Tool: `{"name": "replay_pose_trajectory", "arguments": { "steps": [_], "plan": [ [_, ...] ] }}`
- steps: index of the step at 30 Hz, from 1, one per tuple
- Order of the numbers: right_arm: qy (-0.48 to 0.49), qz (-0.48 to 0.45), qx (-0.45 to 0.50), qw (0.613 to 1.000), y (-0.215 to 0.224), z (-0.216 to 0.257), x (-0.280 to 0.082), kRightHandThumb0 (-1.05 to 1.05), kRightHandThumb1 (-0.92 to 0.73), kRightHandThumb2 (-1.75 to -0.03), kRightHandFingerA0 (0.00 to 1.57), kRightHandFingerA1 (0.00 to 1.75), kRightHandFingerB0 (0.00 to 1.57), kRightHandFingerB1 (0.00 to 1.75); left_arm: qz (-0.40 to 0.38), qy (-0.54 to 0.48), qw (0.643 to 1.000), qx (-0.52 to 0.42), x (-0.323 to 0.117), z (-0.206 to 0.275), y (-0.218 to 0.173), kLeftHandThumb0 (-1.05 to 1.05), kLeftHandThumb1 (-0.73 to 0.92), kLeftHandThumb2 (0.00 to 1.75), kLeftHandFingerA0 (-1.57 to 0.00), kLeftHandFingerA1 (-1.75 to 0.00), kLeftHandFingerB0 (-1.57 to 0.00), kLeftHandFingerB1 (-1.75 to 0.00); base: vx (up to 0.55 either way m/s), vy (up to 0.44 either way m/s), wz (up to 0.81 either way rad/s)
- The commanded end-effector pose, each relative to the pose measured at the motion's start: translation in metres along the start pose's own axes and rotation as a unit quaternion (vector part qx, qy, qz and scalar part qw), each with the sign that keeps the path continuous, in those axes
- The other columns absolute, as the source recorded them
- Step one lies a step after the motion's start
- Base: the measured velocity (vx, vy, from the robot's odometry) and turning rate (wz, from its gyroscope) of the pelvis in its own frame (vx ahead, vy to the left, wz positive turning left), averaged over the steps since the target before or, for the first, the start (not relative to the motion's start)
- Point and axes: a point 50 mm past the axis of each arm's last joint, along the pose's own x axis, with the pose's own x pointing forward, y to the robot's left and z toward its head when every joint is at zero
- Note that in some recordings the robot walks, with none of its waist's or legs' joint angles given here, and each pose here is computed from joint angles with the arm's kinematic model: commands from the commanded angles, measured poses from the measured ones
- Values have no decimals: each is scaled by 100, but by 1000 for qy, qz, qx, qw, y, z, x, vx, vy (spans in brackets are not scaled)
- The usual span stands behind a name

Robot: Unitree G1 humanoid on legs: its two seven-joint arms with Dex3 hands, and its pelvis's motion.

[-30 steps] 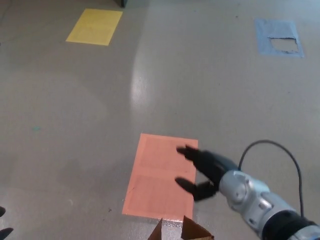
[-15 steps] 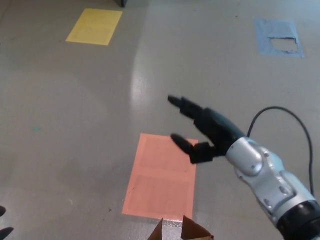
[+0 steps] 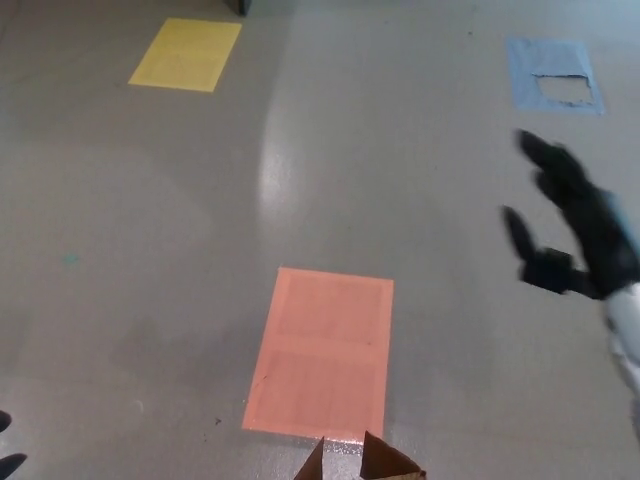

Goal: An air pump is kept on top of a storage box on the floor and the robot uses its right hand to press down on the handle of the pump to compress it

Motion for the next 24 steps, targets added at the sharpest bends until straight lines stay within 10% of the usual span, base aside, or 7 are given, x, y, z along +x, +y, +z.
{"name": "replay_pose_trajectory", "arguments": {
  "steps": [1,6,7,9,10,12,24],
  "plan": [
    [141,-160,79,974,-34,-83,-32,-34,-61,-113,1,47,0,47,19,20,1000,-9,-7,-12,13,-62,72,61,-26,-32,-25,-28,0,0,0],
    [214,-153,32,964,-33,-104,-37,-33,-61,-112,1,46,0,46,25,13,1000,-4,-6,-8,17,-62,71,61,-29,-33,-25,-29,0,0,0],
    [246,-146,30,958,-30,-112,-40,-62,-90,-71,12,30,11,26,27,13,1000,-5,-6,-8,17,-61,71,61,-28,-32,-25,-29,0,0,0],
    [288,-129,30,948,-23,-124,-48,-61,-90,-67,13,28,14,27,27,14,1000,-10,-6,-9,16,-60,71,61,-28,-32,-25,-29,0,0,0],
    [320,-112,22,941,-17,-133,-57,-33,-60,-111,0,47,0,46,25,14,999,-15,-7,-10,16,-61,70,61,-28,-32,-25,-29,0,0,0],
    [351,-94,14,932,-10,-143,-68,-69,-72,-100,7,42,1,37,22,14,999,-18,-7,-11,15,-61,70,61,-28,-32,-25,-29,0,0,0],
    [469,-14,-15,883,1,-182,-125,-74,-73,-100,8,36,8,30,4,13,1000,-16,-5,-13,3,-62,71,62,-26,-32,-25,-29,0,0,0]
  ]
}}
